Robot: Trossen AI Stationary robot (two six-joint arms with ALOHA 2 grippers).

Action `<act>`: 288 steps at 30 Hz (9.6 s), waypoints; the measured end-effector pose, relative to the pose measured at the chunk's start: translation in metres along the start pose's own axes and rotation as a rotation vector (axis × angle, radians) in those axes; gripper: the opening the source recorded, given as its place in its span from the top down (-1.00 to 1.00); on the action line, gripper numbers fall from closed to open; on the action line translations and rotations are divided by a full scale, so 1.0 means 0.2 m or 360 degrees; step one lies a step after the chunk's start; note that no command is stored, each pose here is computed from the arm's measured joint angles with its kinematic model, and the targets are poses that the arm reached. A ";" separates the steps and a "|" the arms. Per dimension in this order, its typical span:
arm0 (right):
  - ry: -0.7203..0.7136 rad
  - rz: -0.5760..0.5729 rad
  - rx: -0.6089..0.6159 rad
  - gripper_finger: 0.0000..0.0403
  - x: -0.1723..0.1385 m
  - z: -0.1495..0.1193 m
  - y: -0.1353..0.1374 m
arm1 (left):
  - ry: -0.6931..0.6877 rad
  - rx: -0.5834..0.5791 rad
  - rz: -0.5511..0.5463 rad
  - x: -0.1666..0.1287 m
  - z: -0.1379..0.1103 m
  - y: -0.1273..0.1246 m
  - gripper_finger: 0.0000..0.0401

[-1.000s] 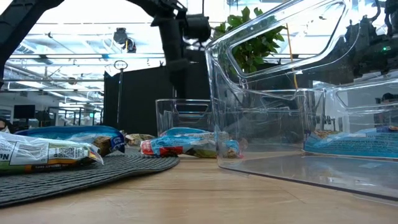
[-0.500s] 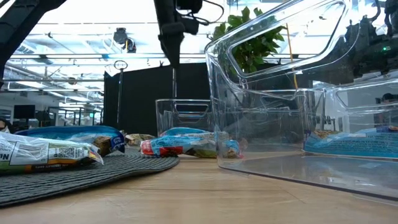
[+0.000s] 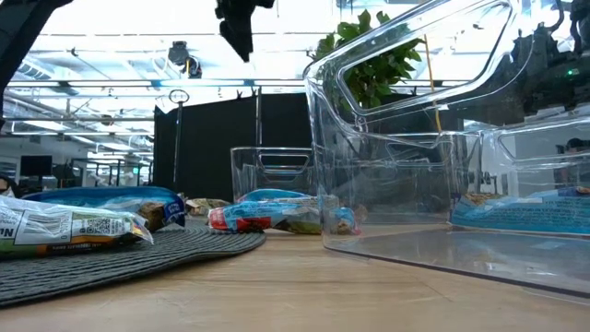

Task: Pick and place Granola Bars by type
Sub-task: Put the red granola bar into the top transparent bin

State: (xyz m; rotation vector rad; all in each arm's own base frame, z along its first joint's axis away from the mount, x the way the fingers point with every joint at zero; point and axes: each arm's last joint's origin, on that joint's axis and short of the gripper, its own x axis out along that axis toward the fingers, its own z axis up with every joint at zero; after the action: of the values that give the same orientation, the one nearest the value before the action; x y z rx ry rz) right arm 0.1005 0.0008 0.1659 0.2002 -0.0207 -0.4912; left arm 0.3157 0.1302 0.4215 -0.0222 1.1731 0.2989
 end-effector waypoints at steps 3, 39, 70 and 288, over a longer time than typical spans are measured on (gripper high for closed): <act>0.0000 0.0000 0.0000 -0.11 0.00 0.00 0.00 | -0.0051 0.0033 -0.0017 -0.06 -0.01 -0.06 -0.41; 0.0000 0.0000 0.0000 -0.11 0.00 0.00 0.00 | -0.0001 0.0425 -0.0449 -0.18 -0.26 -0.76 -0.39; 0.0000 0.0000 0.0001 -0.11 0.00 0.00 0.00 | 0.0044 0.0111 -0.0483 0.58 -0.46 -1.08 -0.39; 0.0008 -0.0002 -0.0006 -0.11 0.00 0.00 0.00 | 0.0017 0.0182 -0.0057 0.72 -0.10 0.03 0.97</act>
State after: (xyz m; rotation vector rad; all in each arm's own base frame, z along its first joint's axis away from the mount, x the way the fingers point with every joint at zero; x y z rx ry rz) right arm 0.1009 0.0009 0.1654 0.1975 -0.0146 -0.4917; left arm 0.3472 0.1639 0.2842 0.0554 1.1974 0.1998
